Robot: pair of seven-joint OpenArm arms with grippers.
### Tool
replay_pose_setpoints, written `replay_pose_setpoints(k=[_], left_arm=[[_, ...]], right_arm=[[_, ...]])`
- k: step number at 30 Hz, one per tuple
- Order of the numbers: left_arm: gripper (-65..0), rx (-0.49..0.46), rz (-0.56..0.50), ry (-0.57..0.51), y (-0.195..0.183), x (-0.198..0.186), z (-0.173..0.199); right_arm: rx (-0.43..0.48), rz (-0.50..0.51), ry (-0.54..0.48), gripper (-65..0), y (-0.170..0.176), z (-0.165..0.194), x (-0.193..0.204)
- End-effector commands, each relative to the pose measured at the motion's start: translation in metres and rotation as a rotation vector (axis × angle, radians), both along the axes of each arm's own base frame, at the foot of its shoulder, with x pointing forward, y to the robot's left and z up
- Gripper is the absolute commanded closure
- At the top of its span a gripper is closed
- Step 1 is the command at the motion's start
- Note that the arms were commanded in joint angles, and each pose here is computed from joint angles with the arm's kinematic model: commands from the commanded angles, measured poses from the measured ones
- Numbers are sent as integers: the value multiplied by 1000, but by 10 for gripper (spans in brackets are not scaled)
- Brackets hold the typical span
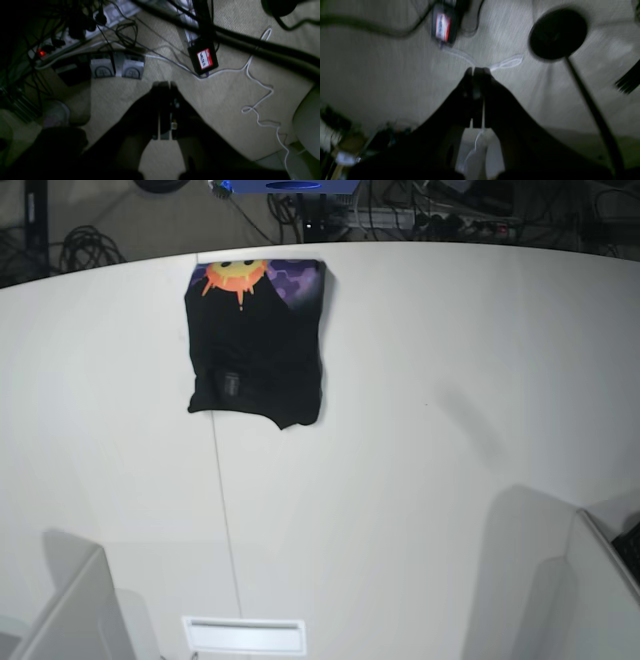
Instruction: Fold the T-shirt properly
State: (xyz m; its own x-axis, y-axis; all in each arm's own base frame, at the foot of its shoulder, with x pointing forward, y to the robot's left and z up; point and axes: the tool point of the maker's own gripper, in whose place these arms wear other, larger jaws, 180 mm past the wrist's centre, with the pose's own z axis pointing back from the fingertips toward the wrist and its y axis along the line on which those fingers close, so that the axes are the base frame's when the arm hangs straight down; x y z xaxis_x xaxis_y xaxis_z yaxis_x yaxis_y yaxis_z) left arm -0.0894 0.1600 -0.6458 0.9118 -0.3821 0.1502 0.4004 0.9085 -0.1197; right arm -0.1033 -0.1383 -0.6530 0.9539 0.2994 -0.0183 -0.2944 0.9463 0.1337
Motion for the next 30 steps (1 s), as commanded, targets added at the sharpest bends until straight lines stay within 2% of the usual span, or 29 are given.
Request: replay_pose_setpoints(k=[1,12,22,30], left_arm=[[0,5,1,-12,6,4,0],[0,-13,-8,-94,0,36,0],[0,-13,-20,-86,1,32,0],[0,9,-27,-92,15,36,1]], right_arm=[[-4,-2,4,0,-4,2,-8],[-6,-1,-19,0,-4,0,4],[0,-5,-19,0,0,0,3],[2,-5,-11,0,1,1,-3]])
